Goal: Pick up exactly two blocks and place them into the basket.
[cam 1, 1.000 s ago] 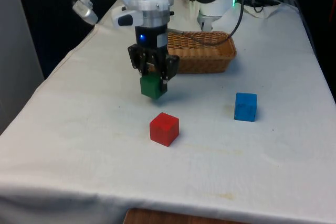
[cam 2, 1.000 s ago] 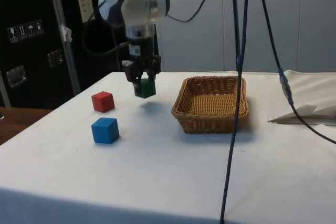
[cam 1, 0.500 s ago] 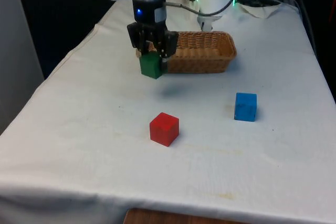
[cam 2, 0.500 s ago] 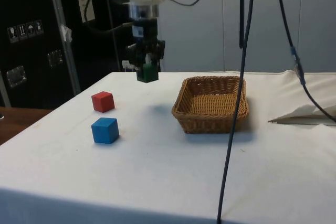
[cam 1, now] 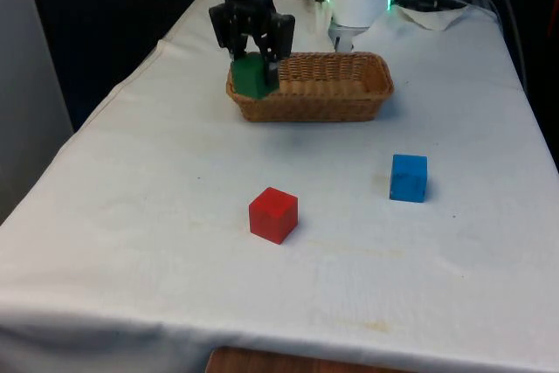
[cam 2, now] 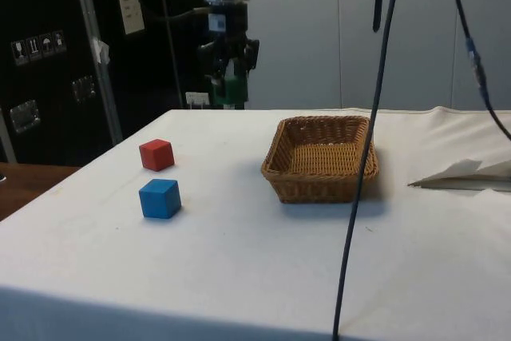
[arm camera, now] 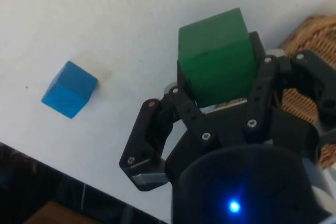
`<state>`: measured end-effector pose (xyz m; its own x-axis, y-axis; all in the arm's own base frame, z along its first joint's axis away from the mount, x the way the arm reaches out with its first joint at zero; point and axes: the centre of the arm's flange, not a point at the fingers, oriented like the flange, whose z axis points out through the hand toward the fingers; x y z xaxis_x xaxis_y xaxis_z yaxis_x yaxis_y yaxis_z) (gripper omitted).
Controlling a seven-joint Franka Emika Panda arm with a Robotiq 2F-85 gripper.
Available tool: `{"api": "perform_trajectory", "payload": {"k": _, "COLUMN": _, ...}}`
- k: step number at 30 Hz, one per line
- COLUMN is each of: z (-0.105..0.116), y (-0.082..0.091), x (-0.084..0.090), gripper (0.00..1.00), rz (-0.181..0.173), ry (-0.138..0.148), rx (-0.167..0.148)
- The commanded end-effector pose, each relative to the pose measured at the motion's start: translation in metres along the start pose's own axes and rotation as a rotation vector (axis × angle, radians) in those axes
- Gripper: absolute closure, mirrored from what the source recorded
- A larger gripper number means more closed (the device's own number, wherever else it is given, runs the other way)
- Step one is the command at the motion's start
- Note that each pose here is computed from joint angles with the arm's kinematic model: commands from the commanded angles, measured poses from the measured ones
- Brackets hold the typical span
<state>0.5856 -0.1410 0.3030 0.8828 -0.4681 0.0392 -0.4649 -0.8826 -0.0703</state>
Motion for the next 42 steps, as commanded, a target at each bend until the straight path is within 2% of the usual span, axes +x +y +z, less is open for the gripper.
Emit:
{"api": "perform_trajectory", "payload": {"k": 1, "z": -0.005, "y": 0.005, "x": -0.007, "gripper": 1.00, "rz": 0.004, "ry": 0.000, "rx": -0.004}}
{"api": "perform_trajectory", "payload": {"k": 9, "z": -0.007, "y": 0.009, "x": -0.016, "gripper": 1.00, "rz": 0.001, "ry": -0.002, "rx": 0.004}}
{"api": "perform_trajectory", "payload": {"k": 20, "z": -0.004, "y": 0.006, "x": -0.024, "gripper": 1.00, "rz": -0.002, "ry": 0.021, "rx": 0.031}}
{"api": "perform_trajectory", "payload": {"k": 21, "z": -0.003, "y": 0.002, "x": -0.017, "gripper": 1.00, "rz": -0.002, "ry": 0.003, "rx": 0.022}}
{"api": "perform_trajectory", "payload": {"k": 22, "z": -0.004, "y": 0.006, "x": -0.025, "gripper": 1.00, "rz": -0.003, "ry": 0.022, "rx": 0.032}}
{"api": "perform_trajectory", "payload": {"k": 29, "z": -0.003, "y": 0.006, "x": -0.026, "gripper": 1.00, "rz": 0.004, "ry": 0.025, "rx": 0.037}}
{"api": "perform_trajectory", "payload": {"k": 30, "z": -0.001, "y": 0.006, "x": -0.023, "gripper": 1.00, "rz": 0.004, "ry": 0.007, "rx": 0.031}}
{"api": "perform_trajectory", "payload": {"k": 31, "z": -0.003, "y": 0.007, "x": -0.027, "gripper": 1.00, "rz": 0.004, "ry": 0.027, "rx": 0.040}}
{"api": "perform_trajectory", "payload": {"k": 36, "z": -0.002, "y": 0.008, "x": -0.032, "gripper": 1.00, "rz": 0.001, "ry": 0.048, "rx": 0.060}}
{"api": "perform_trajectory", "payload": {"k": 37, "z": 0.000, "y": 0.006, "x": -0.027, "gripper": 1.00, "rz": 0.002, "ry": 0.027, "rx": 0.050}}
{"api": "perform_trajectory", "payload": {"k": 38, "z": -0.002, "y": 0.009, "x": -0.032, "gripper": 1.00, "rz": 0.001, "ry": 0.052, "rx": 0.064}}
{"api": "perform_trajectory", "payload": {"k": 42, "z": -0.006, "y": 0.015, "x": -0.034, "gripper": 1.00, "rz": -0.004, "ry": 0.073, "rx": 0.072}}
